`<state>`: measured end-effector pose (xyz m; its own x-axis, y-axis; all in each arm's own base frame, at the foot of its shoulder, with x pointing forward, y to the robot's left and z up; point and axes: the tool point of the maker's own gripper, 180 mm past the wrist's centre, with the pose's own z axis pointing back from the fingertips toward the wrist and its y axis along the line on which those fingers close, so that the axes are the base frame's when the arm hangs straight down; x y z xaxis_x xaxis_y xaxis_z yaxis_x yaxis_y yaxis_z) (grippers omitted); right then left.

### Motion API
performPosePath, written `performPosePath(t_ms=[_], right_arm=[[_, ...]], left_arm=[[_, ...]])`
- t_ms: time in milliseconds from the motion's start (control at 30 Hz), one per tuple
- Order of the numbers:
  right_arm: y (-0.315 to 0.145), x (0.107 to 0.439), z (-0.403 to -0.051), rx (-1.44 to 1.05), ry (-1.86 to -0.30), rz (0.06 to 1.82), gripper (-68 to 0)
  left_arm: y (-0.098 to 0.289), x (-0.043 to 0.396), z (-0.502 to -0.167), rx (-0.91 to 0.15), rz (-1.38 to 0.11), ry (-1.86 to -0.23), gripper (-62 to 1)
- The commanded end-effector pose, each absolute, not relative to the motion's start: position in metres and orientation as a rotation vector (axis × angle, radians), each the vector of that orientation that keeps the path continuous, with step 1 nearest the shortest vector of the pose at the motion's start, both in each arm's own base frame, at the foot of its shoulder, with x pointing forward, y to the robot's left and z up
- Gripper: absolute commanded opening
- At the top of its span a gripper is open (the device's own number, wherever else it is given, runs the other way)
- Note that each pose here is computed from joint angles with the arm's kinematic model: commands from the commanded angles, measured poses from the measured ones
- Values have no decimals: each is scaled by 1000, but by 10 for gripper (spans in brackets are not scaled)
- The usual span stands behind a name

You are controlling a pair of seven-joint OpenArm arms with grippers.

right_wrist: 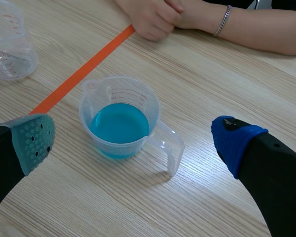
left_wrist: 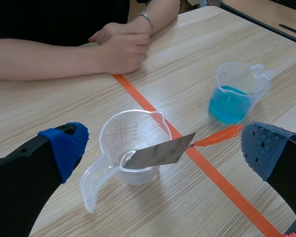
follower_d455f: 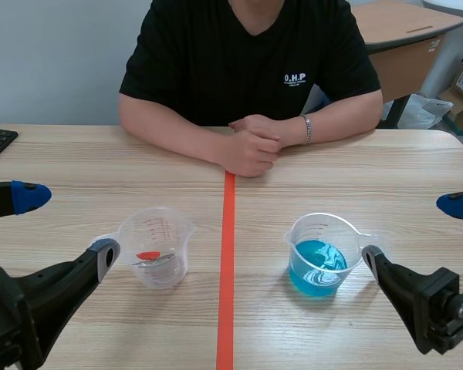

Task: Do the redox reaction experiment.
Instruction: 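Lift the metal plate out of the left beaker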

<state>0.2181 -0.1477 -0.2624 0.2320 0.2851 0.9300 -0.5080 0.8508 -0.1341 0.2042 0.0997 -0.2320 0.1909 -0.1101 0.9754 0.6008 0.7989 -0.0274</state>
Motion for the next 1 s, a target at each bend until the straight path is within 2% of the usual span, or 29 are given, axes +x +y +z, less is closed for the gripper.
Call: performPosePath(t_ms=[0, 533, 767, 967], right_arm=[[-144, 223, -251, 218, -1262, 564, 4], [-144, 223, -251, 218, -1262, 564, 4], [-144, 223, -251, 218, -1262, 564, 4], [-144, 223, -251, 218, -1262, 564, 4]], left_arm=[[98, 205, -226, -464, -523, -1311, 14], [100, 205, -227, -453, -537, -1304, 14], [118, 200, -238, -375, -520, -1259, 14], [155, 188, -260, -248, -462, -1174, 14]])
